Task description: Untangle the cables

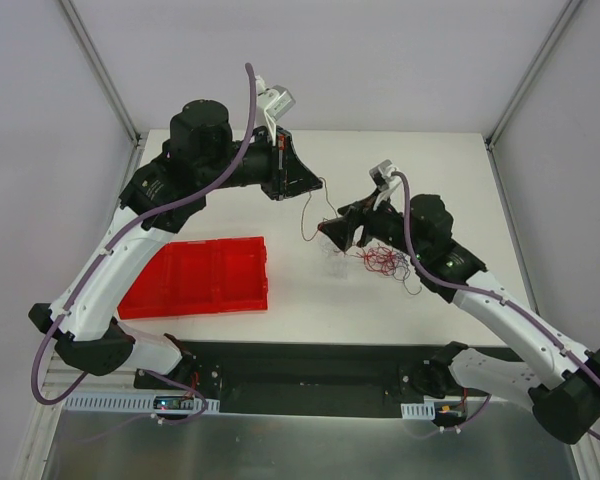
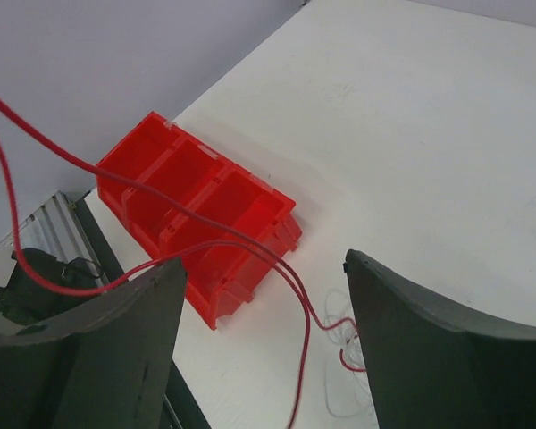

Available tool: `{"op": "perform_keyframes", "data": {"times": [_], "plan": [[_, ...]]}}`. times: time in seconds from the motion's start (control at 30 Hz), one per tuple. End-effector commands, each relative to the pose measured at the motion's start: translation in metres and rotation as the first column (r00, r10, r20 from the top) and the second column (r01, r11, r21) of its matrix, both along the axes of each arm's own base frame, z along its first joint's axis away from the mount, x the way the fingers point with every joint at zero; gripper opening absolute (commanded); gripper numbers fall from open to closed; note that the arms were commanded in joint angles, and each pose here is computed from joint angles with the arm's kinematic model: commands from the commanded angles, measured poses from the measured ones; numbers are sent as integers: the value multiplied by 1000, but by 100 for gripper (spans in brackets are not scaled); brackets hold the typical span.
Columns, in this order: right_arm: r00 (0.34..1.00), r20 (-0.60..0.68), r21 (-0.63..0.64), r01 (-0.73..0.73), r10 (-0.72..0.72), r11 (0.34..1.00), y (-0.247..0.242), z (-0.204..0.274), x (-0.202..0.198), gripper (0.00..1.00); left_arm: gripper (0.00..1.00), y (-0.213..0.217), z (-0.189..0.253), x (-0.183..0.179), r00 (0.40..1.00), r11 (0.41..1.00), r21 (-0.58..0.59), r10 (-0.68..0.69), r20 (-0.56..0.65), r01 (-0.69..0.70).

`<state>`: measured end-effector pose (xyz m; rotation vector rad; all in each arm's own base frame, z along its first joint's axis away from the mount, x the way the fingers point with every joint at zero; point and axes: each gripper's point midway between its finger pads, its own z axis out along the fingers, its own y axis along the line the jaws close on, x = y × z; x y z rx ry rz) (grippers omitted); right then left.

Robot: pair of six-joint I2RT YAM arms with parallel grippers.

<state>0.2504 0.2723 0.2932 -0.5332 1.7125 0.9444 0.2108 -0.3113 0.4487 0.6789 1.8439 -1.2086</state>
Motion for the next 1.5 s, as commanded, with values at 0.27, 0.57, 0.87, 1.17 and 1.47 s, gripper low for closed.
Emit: {"op": "perform_keyframes", "data": {"times": [0.27, 0.57, 0.87, 1.17, 1.47], "plan": [[1000, 16, -12, -10, 11, 1000, -28, 6, -49, 83, 0, 14, 18, 10, 990, 995, -24, 94, 103, -92], [997, 39, -8, 64, -64, 998, -18, 43, -18, 74, 0, 7, 14, 3, 997, 999, -28, 43, 64, -41], [985, -71, -80, 150, -156, 985, 0, -7, 22, 50, 0, 2, 24, -4, 998, 999, -54, -1, 60, 5], [881, -239, -182, 374, -409, 910, -26, -168, 62, 20, 0, 10, 88, -15, 980, 988, -151, -10, 197, 40], [612, -254, -429, 623, -749, 655, -159, -205, 72, 16, 0, 40, 91, 0, 950, 978, -145, 182, 254, -148]]}}
